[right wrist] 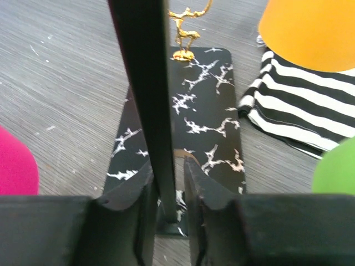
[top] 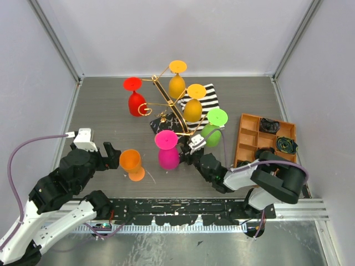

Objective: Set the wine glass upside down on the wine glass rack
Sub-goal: Move the wine rack to the center of the board.

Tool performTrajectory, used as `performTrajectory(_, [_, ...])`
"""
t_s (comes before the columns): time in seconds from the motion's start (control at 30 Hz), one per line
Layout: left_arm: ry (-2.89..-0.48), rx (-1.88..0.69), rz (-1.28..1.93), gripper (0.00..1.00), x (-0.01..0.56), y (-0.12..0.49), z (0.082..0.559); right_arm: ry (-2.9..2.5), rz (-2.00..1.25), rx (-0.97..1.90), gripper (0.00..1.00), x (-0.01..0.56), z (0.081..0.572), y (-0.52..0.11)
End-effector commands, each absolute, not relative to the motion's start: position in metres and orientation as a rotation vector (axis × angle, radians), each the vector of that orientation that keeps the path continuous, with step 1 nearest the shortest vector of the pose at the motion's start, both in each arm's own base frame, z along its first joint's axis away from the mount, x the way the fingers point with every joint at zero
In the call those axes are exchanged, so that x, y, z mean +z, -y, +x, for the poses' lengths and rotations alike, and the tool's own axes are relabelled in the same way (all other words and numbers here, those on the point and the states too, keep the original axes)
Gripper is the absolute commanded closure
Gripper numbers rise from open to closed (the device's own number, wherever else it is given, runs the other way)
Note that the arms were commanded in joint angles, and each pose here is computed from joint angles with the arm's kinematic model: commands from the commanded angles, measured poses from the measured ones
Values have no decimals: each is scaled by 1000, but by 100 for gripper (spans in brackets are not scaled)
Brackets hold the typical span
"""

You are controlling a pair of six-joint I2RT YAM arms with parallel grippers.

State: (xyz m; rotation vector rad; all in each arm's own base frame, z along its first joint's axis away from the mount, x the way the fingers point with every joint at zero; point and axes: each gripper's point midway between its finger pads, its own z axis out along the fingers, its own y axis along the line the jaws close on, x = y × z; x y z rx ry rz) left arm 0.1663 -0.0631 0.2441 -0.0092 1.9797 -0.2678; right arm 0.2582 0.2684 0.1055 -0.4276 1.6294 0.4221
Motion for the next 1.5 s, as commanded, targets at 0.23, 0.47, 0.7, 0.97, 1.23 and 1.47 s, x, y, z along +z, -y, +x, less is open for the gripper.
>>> performTrajectory(0.23, [-1947, -266, -21, 2, 249, 63, 171, -1489, -449, 514, 95, 139, 303, -304])
performTrajectory(0.47, [-1945, -262, -26, 2, 249, 62, 171, -1491, -522, 556, 96, 131, 344, -342])
performTrajectory(0.7, [-1947, -259, -26, 2, 248, 62, 171, -1521, -508, 584, 94, 119, 381, -375])
performTrajectory(0.97, [-1947, -256, -29, 2, 248, 61, 171, -1512, -521, 593, 77, 121, 385, -380])
performTrajectory(1.23, [-1955, -257, -19, 2, 247, 64, 172, -1457, -566, 625, 31, 138, 345, -364])
performTrajectory(1.47, [-1958, -254, -14, 2, 246, 64, 172, -1418, -638, 690, 30, 121, 282, -360])
